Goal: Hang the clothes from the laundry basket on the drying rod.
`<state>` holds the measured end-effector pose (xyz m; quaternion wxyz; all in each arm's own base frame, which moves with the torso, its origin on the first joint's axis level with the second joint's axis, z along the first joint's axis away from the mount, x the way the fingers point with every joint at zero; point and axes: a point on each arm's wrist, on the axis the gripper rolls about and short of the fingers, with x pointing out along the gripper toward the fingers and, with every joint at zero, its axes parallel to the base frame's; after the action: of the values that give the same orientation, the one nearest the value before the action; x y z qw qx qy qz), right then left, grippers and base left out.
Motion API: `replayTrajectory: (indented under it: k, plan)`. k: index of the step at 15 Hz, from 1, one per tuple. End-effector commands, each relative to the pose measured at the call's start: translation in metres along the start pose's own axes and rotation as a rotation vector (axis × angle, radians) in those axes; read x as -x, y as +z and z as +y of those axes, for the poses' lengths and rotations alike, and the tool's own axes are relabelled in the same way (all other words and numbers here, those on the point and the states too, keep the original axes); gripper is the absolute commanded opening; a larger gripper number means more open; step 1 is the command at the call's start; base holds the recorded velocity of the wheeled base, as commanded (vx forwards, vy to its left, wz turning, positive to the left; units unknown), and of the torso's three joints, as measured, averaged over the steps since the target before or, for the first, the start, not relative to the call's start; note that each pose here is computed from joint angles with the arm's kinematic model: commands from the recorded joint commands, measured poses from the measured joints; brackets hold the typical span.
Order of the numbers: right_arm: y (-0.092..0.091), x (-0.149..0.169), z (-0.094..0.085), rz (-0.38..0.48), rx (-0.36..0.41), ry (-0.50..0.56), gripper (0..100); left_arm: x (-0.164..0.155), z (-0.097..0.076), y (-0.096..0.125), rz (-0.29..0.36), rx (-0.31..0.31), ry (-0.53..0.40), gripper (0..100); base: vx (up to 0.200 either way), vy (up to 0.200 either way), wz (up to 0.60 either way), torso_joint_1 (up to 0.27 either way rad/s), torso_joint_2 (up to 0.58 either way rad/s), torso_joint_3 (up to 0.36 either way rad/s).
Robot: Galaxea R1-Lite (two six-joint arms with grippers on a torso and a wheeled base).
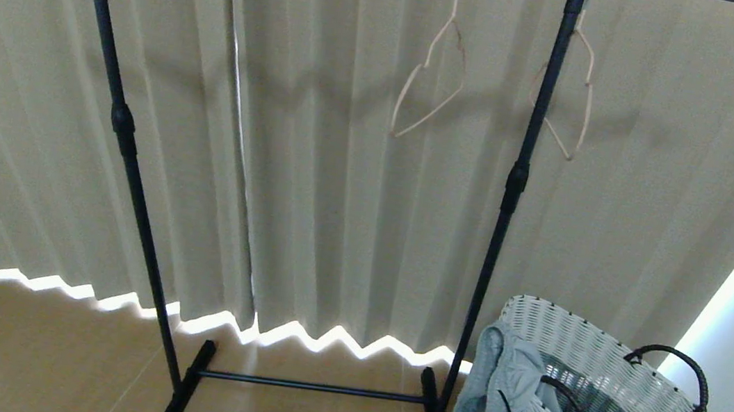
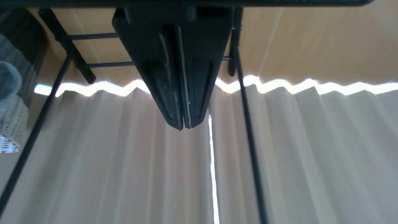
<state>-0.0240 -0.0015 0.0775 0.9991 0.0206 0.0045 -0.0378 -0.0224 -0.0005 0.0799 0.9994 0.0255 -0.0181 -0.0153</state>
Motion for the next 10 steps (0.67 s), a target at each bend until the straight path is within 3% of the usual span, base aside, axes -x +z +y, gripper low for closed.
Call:
replayTrajectory:
  k: [1, 6, 10]
  plan:
    - [0.0000, -0.0001, 0.0000, 0.002, 0.000, 0.000, 100, 0.0000, 0.0000, 0.0001, -0.001, -0.002, 0.001, 0, 0.000, 0.000, 0.00, 0.000, 0.00, 0.000]
    - [0.0001, 0.0000, 0.0000, -0.001, -0.002, -0.001, 100, 0.0000, 0.0000, 0.0001, -0.002, -0.003, -0.002, 0, 0.000, 0.000, 0.00, 0.000, 0.00, 0.000]
    - [0.0000, 0.0000, 0.0000, 0.000, 0.002, -0.001, 100, 0.0000, 0.0000, 0.0001, -0.002, -0.003, -0.002, 0, 0.200, 0.000, 0.00, 0.002, 0.01, 0.004]
